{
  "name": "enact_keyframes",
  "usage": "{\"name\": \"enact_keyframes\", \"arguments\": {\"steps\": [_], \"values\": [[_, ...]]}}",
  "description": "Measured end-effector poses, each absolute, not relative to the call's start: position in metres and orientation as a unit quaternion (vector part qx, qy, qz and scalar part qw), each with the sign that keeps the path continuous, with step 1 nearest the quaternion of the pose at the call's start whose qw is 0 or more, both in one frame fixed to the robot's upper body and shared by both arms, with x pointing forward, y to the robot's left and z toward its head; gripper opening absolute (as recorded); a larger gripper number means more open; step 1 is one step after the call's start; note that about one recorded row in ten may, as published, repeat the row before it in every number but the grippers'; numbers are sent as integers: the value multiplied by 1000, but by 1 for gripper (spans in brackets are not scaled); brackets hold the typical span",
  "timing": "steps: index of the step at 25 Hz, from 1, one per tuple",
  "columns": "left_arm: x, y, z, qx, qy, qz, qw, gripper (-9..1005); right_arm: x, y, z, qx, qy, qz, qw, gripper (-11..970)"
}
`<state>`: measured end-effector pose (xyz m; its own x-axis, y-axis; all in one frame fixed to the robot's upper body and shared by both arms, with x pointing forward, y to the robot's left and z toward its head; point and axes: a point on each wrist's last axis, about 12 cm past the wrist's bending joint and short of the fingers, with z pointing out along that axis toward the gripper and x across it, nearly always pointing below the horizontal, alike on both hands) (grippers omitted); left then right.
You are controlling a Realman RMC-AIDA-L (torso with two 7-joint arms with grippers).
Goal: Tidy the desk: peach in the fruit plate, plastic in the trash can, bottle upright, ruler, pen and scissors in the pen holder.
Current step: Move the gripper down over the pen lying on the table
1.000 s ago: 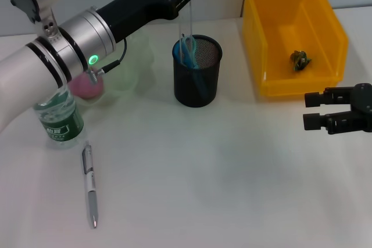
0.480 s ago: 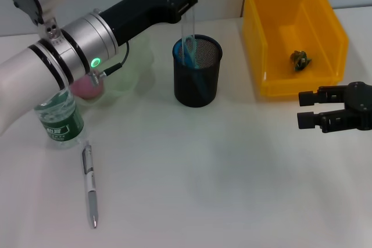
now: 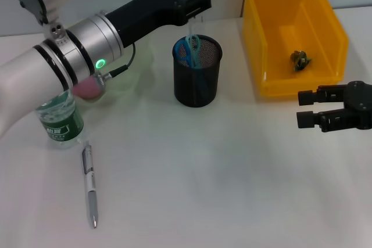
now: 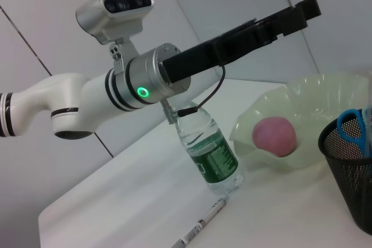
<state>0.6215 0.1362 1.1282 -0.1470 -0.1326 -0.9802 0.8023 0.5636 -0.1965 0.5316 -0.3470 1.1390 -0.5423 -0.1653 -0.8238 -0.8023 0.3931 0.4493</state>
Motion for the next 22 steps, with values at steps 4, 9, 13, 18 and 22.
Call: {"name": "enact_keyframes", "arguments": {"steps": [4, 9, 13, 18, 22], "values": [[616, 132, 1135, 277, 645, -407, 585, 750, 532, -347, 1139, -320, 755, 448, 355, 833], [604, 127, 1149, 320, 661, -426, 528, 752, 532, -348, 1140, -321, 756, 446, 356, 833], [599, 127, 1156, 337, 671, -424, 507, 749, 532, -348, 1140, -322, 756, 445, 356, 833], [583, 129, 1173, 365, 700, -403, 463, 748, 532, -349, 1140, -323, 756, 442, 359, 833], [569, 145, 1196, 367, 770, -364, 374, 748, 533, -349, 1140, -323, 756, 440, 360, 833]]}}
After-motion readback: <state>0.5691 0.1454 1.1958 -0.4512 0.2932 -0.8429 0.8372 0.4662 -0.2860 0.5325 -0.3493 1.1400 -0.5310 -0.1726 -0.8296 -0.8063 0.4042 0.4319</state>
